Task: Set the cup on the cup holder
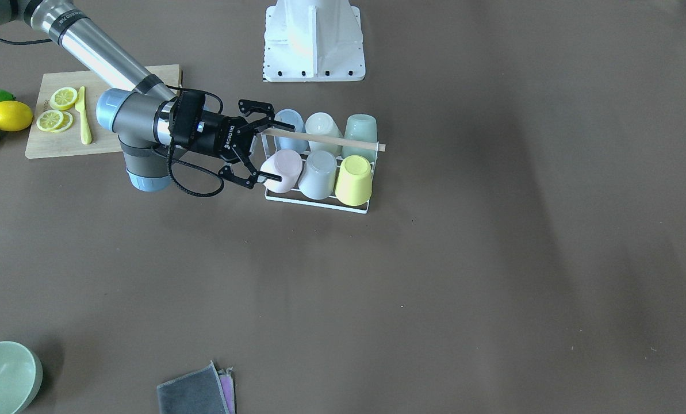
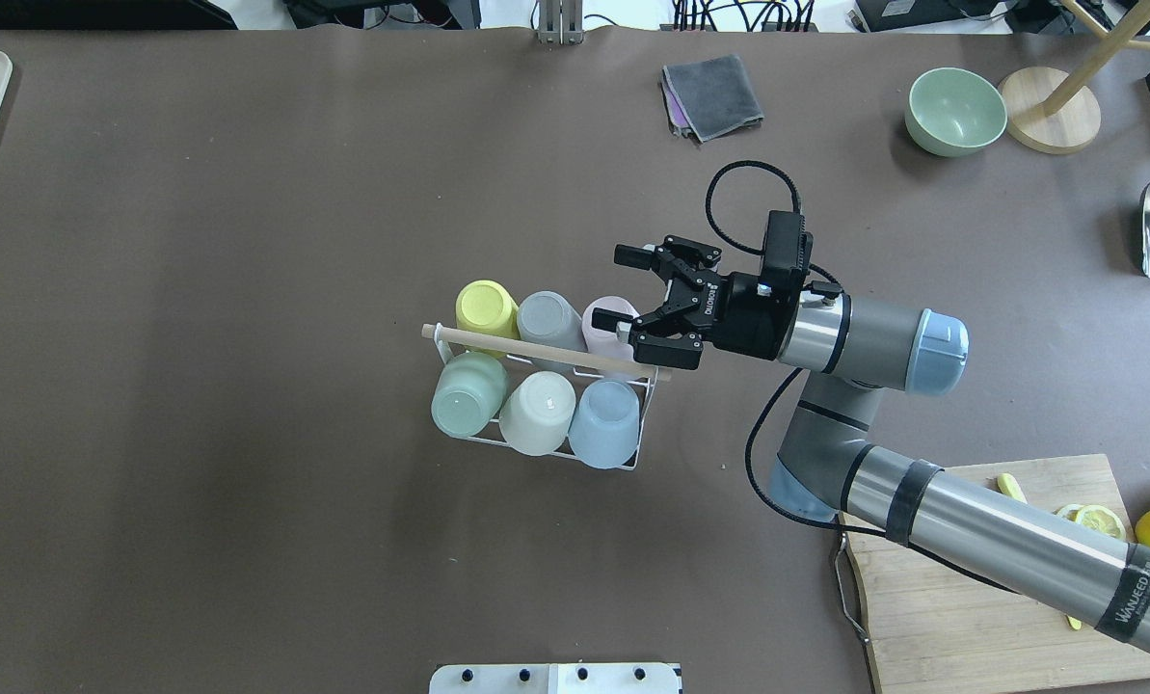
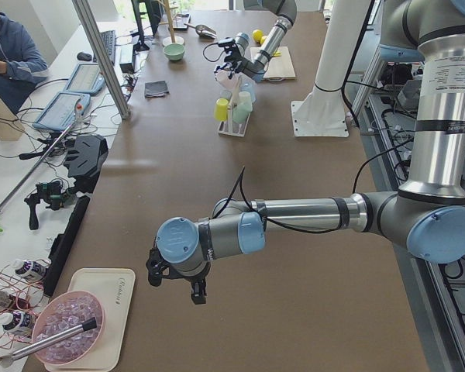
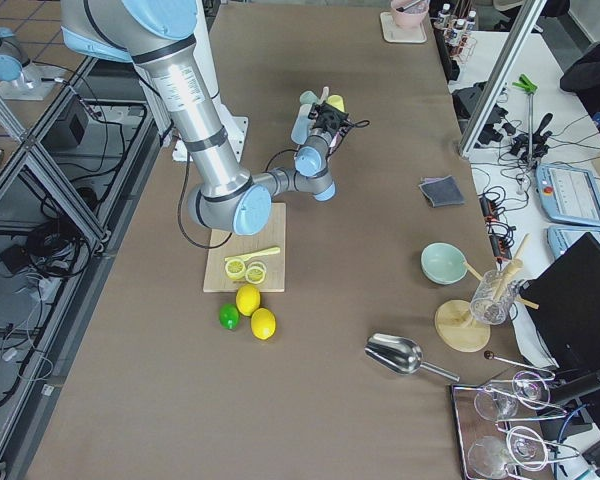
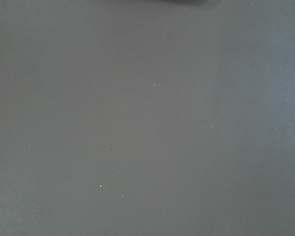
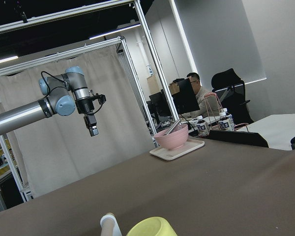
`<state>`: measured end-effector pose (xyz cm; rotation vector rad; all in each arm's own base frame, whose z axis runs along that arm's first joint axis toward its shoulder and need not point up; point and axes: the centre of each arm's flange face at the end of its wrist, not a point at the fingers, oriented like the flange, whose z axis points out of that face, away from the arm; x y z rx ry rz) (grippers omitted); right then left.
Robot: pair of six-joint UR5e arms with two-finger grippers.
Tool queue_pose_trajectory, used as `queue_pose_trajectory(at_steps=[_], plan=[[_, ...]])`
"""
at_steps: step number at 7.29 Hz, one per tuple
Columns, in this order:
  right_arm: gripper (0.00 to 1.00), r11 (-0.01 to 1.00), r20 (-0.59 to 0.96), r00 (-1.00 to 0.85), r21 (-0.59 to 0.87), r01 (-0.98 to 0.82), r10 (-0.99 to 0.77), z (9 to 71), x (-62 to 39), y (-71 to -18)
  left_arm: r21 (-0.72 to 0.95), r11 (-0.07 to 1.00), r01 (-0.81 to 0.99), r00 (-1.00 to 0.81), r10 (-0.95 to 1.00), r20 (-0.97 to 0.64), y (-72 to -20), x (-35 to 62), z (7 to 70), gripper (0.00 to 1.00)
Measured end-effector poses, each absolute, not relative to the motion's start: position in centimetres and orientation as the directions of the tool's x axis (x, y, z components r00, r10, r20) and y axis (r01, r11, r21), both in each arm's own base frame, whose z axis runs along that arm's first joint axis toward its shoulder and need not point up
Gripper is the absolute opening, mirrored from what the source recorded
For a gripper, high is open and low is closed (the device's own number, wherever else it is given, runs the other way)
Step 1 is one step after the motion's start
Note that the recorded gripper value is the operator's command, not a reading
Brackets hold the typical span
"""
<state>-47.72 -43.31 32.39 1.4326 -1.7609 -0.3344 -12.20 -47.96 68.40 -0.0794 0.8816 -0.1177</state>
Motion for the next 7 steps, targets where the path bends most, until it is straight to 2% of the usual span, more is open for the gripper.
queue_pose_trajectory(at_steps=[3,7], plan=[[1.0,0.298,0.422,0.006,0.65,-0.699,-0.907,32.2,-46.6,-44.4,-0.117,0.991,0.072,0.63,-0.136,-0.765,-47.8,-12.3,68.4,0.98],[1.0,0.248,0.521,0.238,0.697,-0.672,-0.819,29.4,-40.7,-53.3,-0.123,0.99,0.072,0.629,-0.14,-0.764,-47.3,-12.2,68.7,0.98]])
